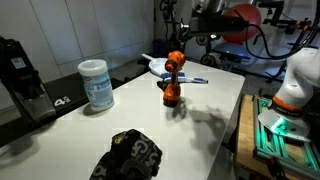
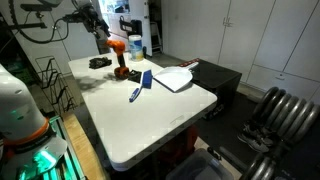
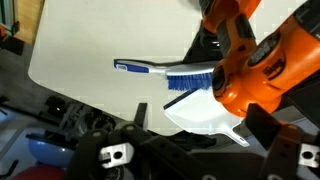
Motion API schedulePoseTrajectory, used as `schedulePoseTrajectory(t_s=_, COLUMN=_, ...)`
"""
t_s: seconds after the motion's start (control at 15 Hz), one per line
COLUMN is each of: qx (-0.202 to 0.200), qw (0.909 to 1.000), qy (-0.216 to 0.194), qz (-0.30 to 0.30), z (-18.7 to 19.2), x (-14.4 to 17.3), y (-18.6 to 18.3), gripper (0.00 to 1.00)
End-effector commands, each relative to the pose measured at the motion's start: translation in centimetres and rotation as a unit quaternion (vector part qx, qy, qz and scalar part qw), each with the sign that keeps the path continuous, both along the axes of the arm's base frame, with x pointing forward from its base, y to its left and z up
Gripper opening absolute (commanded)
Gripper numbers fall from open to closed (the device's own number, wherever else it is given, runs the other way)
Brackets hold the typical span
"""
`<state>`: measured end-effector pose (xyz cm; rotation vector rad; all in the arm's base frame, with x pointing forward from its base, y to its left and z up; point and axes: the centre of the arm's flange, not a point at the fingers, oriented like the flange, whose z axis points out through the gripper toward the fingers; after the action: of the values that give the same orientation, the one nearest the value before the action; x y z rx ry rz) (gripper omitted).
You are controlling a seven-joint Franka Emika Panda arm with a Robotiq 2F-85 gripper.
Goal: Rotate the hand drilling machine clockwise and press the trigger switch
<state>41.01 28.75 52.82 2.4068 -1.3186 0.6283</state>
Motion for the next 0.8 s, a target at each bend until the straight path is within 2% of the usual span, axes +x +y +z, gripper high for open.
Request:
schedulePoseTrajectory(t_s=0.0, qx=-0.017, qw=0.9997, qy=-0.001, qz=0.019, z=-0.3, x=-0.2, y=0.2, gripper=1.00)
schedulePoseTrajectory(t_s=0.13, qx=-0.033, qw=0.9987, qy=-0.003, qz=0.039, z=-0.7, x=-0.4, y=0.4, gripper=1.00)
schedulePoseTrajectory(t_s=0.27, qx=-0.029, qw=0.9976, qy=0.002, qz=0.063, z=-1.2, x=-0.6, y=1.1, gripper=1.00)
schedulePoseTrajectory(t_s=0.73, qx=-0.040, qw=0.9843, qy=0.080, qz=0.152, z=-7.5, x=-4.7, y=8.1, gripper=1.00)
